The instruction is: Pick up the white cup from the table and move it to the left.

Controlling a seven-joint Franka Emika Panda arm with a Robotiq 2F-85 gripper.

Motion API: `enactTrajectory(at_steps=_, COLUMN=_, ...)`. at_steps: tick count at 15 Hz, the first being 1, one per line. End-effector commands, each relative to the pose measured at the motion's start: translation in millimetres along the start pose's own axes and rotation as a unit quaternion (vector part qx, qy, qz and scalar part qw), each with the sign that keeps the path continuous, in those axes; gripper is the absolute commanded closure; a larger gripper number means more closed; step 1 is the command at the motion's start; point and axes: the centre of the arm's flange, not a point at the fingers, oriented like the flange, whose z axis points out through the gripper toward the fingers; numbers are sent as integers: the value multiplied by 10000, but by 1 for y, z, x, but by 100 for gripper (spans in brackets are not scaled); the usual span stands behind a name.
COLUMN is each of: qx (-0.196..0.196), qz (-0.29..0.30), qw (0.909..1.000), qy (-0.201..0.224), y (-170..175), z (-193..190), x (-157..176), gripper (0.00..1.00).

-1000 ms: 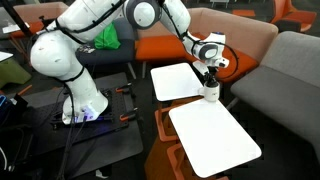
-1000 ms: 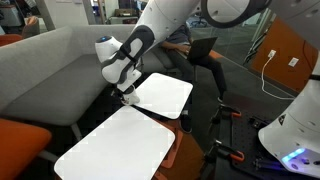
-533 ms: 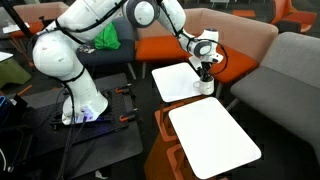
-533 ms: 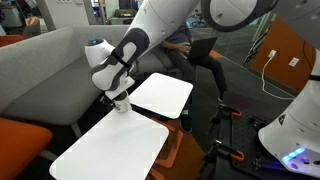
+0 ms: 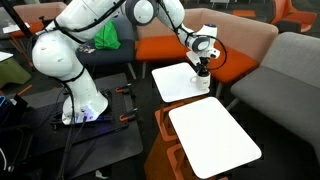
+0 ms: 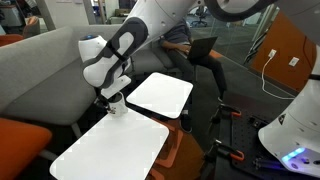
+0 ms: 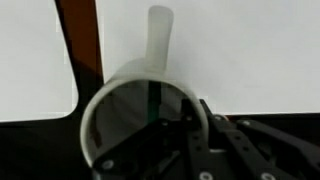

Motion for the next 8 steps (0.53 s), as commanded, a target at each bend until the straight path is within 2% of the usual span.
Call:
enactTrajectory(at_steps=1, qx=63, qz=-425, qw=9986, qy=-295, y=-12, z=-17, x=-16, gripper=98)
enactTrajectory(at_steps=8, qx=209, qz=-1393, qw=9859, qy=-907, y=-69, z=-1, x=-42, gripper=98)
